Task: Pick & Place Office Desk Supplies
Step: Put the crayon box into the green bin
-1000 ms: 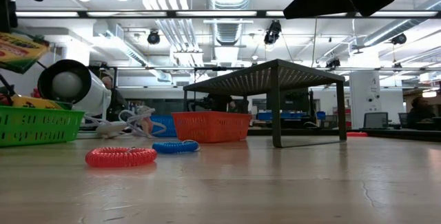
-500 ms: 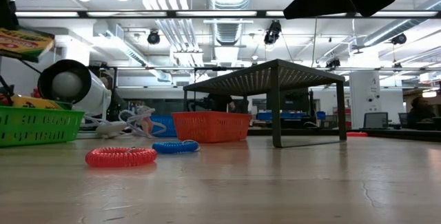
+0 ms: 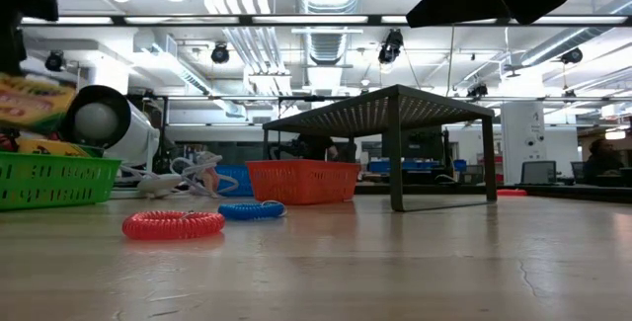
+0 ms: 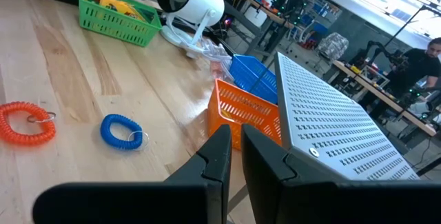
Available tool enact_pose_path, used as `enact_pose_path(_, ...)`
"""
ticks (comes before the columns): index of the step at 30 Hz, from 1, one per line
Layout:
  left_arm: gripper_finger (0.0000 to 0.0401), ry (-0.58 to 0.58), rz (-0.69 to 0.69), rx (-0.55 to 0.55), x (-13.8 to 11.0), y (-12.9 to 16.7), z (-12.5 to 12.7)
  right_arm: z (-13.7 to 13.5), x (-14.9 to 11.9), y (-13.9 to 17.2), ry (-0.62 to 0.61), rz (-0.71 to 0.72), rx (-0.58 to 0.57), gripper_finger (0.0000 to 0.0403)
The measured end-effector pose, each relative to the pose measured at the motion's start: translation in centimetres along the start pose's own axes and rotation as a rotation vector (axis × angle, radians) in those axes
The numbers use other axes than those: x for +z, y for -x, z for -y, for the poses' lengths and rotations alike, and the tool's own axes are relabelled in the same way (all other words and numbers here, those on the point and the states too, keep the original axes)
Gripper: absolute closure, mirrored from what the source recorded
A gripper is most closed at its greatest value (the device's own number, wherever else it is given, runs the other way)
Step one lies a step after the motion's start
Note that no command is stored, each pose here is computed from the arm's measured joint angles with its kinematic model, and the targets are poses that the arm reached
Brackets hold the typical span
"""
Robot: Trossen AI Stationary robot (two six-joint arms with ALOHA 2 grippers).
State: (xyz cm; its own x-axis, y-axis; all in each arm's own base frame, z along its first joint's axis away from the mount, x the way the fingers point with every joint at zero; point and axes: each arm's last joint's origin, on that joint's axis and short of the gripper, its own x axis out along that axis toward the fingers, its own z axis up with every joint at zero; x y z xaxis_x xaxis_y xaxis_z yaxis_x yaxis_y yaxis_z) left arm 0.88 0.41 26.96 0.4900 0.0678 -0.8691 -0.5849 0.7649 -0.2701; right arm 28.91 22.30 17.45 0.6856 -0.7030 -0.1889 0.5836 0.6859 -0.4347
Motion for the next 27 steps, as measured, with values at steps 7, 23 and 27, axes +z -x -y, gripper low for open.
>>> enact_pose_path(7, 0.0401, -0.040, -0.014, 0.018, -0.05, -0.41, 0.12, 0.02, -0.01, -0.02, 0.002, 0.002, -0.002, 0.0371)
enact_pose_path(23, 0.0401, -0.322, -0.017, 0.030, -0.05, -0.61, 0.18, 0.02, -0.01, -0.02, 0.005, 0.002, -0.002, 0.0371)
enact_pose_path(27, 0.0401, -0.329, -0.003, 0.044, 0.00, -0.63, 0.15, 0.01, 0.00, -0.01, 0.005, 0.002, -0.003, 0.0371)
